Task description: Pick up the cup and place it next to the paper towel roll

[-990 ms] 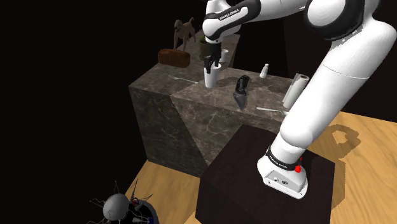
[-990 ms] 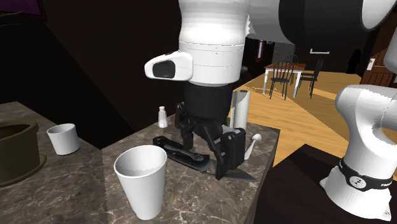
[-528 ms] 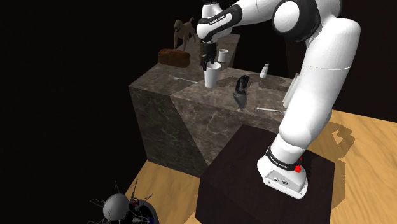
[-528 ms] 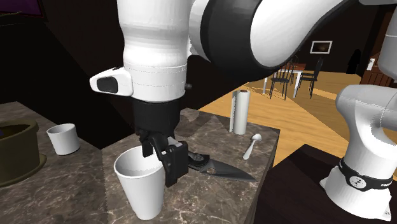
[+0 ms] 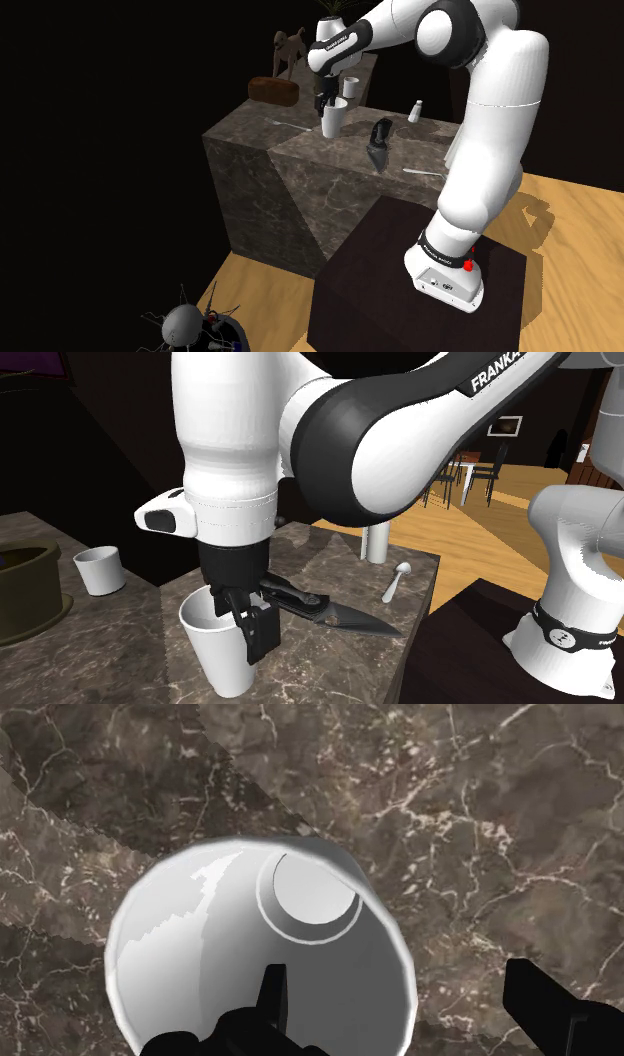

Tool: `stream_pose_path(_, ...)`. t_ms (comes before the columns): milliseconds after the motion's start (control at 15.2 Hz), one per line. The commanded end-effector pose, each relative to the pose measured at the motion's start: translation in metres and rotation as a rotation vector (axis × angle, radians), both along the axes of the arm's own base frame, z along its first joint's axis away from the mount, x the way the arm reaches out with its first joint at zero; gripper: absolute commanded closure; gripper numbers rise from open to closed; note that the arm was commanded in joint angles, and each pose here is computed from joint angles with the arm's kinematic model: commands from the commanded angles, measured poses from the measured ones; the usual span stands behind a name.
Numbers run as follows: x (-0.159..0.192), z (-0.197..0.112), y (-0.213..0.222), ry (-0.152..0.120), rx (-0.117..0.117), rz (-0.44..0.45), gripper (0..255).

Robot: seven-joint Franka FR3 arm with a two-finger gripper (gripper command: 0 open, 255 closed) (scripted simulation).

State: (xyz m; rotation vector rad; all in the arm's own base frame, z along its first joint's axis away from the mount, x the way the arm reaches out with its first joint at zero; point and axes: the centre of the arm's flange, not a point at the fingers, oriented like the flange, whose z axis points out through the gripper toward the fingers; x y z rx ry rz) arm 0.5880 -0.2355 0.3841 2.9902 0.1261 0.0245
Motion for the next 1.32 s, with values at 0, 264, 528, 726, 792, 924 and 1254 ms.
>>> stream_pose_path(0, 0.0, -0.008, -0.001, 0.0, 0.0, 0.0, 0)
stream_pose_path(264, 0.0, -0.008, -0.001, 0.0, 0.0, 0.0, 0)
stream_pose_path(528, 0.0, -0.008, -0.001, 0.0, 0.0, 0.0, 255)
stream_pose_path(726, 0.0, -0.008, -0.001, 0.0, 0.0, 0.0, 255)
stream_pose_path(792, 0.0, -0.008, -0.001, 0.0, 0.0, 0.0, 255)
stream_pose_path(924, 0.0, -0.008, -0.001, 0.0, 0.0, 0.0, 255)
stream_pose_path(1254, 0.0, 0.003, -0.001, 0.0, 0.0, 0.0, 255)
